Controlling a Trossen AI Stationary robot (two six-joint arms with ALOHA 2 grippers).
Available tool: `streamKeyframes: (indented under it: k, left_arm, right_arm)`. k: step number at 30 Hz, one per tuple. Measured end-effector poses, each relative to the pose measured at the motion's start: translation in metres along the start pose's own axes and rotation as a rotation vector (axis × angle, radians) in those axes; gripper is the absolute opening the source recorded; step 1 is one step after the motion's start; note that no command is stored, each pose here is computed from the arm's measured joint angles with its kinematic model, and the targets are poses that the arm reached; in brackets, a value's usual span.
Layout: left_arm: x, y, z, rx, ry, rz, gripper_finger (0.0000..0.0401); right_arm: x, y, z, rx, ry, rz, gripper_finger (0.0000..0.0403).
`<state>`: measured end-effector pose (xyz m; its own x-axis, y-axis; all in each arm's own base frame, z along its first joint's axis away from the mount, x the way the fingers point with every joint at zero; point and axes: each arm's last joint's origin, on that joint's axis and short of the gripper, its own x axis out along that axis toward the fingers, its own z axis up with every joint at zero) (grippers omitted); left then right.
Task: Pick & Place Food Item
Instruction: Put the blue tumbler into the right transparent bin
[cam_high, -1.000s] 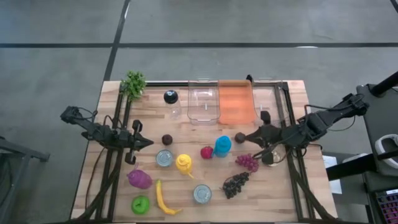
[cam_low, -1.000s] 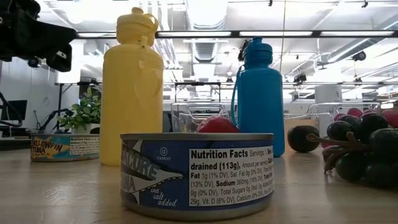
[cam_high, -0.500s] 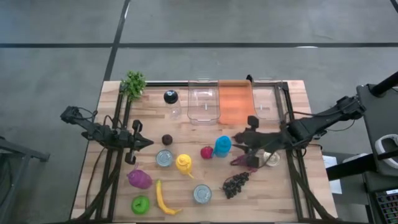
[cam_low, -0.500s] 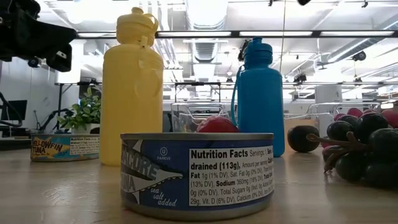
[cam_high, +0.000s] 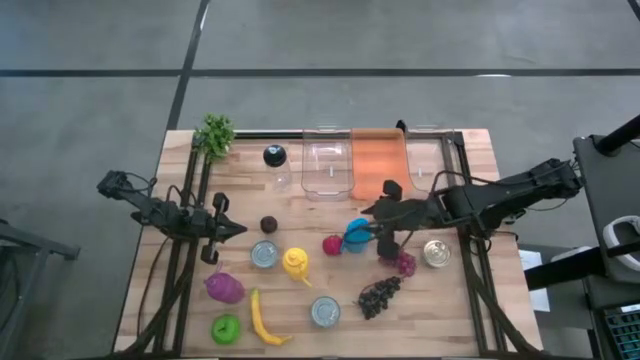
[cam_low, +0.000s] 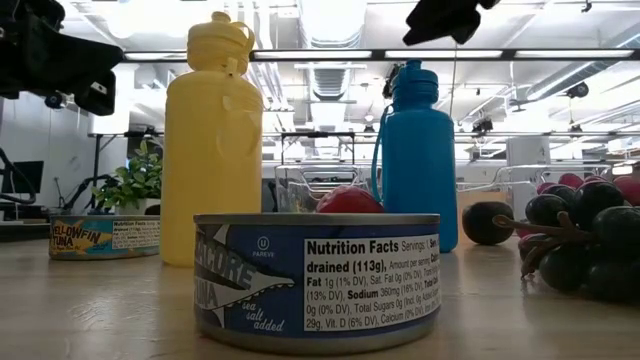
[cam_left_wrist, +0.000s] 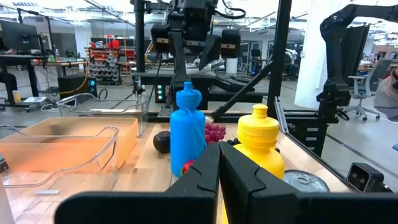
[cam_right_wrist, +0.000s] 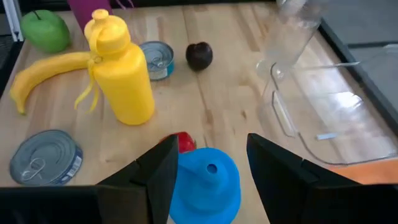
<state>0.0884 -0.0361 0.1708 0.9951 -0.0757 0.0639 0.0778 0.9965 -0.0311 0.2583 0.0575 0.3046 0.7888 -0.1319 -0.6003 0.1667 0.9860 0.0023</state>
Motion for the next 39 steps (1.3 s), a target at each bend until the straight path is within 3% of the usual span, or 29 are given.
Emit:
streamKeyframes:
  k: [24, 39]
  left_arm:
    - [0.000, 0.000, 0.000, 0.000, 0.000, 0.000, 0.0016]
    - [0.000, 0.000, 0.000, 0.001, 0.001, 0.000, 0.0016]
  right_arm:
    - [0.024, 0.004, -0.012, -0.032, 0.109, -0.007, 0.0170]
    - [0.025, 0.004, -0.015, -0.035, 0.117, -0.009, 0.0065]
